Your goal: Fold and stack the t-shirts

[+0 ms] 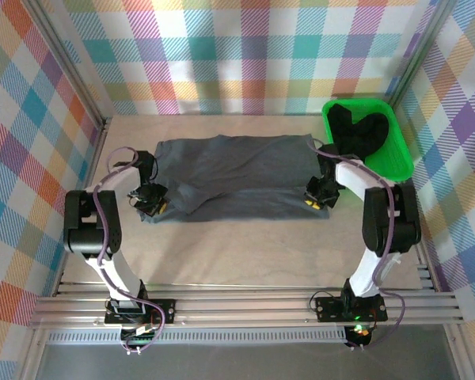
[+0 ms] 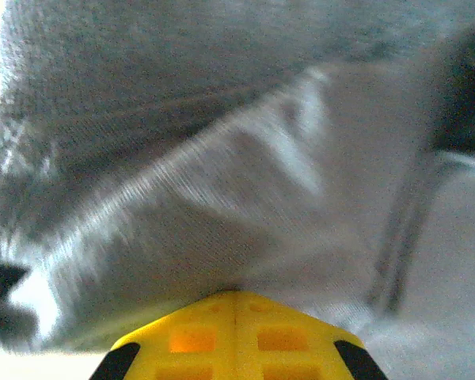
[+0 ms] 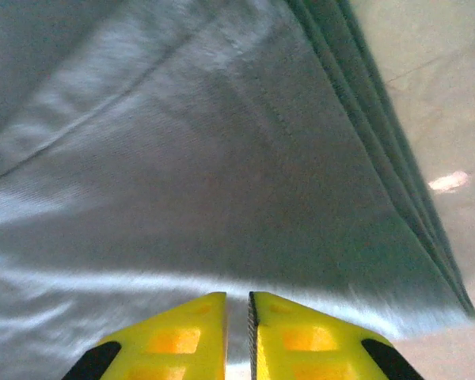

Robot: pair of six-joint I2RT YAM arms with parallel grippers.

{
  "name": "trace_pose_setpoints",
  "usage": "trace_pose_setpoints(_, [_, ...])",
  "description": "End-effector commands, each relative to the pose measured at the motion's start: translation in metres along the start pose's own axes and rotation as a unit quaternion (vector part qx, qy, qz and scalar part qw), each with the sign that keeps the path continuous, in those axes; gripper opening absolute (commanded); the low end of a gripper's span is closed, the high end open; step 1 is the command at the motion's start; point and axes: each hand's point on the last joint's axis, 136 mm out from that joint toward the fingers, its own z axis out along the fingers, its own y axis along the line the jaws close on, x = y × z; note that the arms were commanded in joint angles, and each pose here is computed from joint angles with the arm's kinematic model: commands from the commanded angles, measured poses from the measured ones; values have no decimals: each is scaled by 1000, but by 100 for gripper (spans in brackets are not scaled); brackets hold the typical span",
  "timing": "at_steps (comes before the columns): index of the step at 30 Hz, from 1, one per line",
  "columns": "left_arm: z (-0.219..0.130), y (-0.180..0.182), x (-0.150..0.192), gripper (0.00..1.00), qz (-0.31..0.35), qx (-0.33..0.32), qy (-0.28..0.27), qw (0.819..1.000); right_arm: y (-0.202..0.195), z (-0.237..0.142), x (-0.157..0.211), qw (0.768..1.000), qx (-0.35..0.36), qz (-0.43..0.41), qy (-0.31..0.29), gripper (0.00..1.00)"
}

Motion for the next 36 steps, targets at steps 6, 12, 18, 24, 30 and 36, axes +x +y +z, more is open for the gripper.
trace_pose_setpoints(6, [1, 61, -24, 0, -38, -88, -53, 994, -25, 22, 3, 997, 75, -14, 27, 25])
trace_pose_setpoints(12, [7, 107, 11, 0, -59, -111, -18, 992, -50, 15, 49, 995, 78, 17, 59, 28])
trace_pose_setpoints(18, [-11, 136, 19, 0, -62, -117, -39, 990, -69, 1, 102, 994, 74, 47, 66, 30])
trace_pose_setpoints(24, [-53, 109, 11, 37, -63, -65, -81, 993, -35, -28, 78, 1000, 2, -1, 1, 40])
trace_pose_setpoints(30, [-53, 62, 67, 51, -46, 13, -13, 999, 61, -67, 73, 973, -208, -105, -10, 52])
trace_pose_setpoints(36, [-23, 48, 118, 56, -70, 41, 44, 996, 111, -81, 85, 941, -299, -156, 29, 54])
